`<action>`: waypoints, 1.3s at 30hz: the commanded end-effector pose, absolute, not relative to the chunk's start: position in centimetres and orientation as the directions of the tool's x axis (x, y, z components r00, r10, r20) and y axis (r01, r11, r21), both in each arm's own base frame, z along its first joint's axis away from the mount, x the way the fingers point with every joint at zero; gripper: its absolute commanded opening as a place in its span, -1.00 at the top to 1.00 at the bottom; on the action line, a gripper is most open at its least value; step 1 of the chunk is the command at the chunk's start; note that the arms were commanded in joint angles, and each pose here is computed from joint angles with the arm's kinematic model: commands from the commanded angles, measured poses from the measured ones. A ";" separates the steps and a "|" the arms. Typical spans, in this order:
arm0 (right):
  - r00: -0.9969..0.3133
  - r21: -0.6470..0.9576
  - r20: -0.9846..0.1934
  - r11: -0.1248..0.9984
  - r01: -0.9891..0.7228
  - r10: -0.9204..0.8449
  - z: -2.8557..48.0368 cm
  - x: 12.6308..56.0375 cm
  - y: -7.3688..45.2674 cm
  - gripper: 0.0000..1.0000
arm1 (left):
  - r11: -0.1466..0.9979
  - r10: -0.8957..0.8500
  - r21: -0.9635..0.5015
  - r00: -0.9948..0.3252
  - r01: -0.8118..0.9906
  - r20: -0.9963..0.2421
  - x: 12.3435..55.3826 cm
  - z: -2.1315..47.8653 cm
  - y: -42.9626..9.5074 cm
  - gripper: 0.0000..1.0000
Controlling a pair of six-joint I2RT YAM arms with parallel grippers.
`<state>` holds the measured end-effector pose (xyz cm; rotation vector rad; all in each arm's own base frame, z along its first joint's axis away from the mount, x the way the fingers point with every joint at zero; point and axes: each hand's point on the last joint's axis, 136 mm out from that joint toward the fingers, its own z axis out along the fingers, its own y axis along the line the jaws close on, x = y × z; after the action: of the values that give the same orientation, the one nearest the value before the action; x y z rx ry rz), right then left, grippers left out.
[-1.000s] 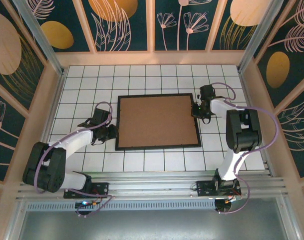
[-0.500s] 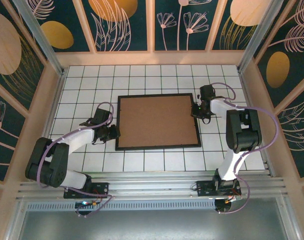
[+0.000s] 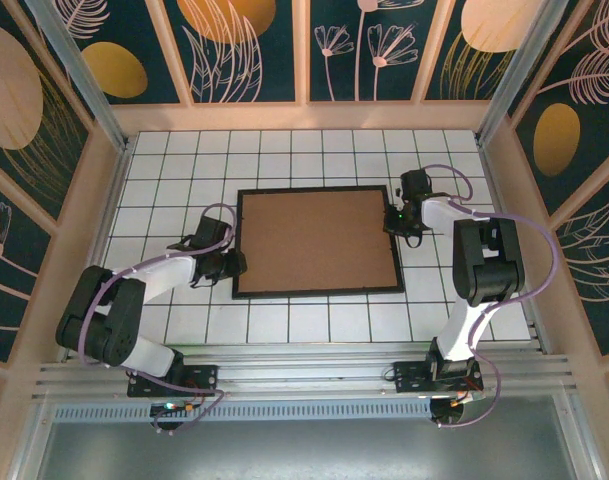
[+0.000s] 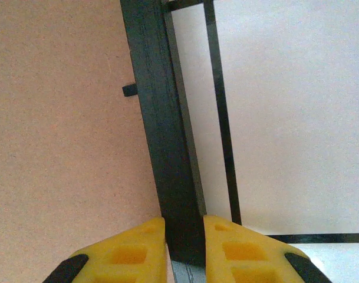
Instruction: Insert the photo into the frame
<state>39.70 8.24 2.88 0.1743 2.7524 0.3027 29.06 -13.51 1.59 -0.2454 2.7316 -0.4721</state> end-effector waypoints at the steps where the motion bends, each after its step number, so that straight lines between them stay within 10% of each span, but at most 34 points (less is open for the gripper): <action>1: -0.944 0.281 -0.297 0.958 0.057 0.143 2.1 38.4 10.3 0.62 | 0.944 -0.162 -0.322 -0.953 -0.073 -0.258 27.5 -0.8 -14.6 0.30; 17: -0.915 0.228 -0.371 0.971 0.074 0.156 4.8 39.7 8.6 0.53 | 0.963 -0.240 -0.233 -0.835 -0.139 -0.496 32.4 5.7 -11.8 -0.08; 29: -0.841 0.367 -0.456 0.922 0.122 0.292 7.4 40.4 8.0 -0.21 | 0.879 -0.401 -0.444 -0.769 -0.171 -0.497 36.7 6.9 -11.8 -0.23; 39: -0.866 0.431 -0.396 0.894 0.118 0.305 4.5 41.1 9.8 -0.31 | 0.868 -0.361 -0.480 -0.823 -0.124 -0.439 37.5 3.9 -13.7 -0.29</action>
<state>40.85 8.79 5.13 0.3061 2.5987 0.4880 36.46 -12.43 3.32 -0.3918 2.5316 -0.4967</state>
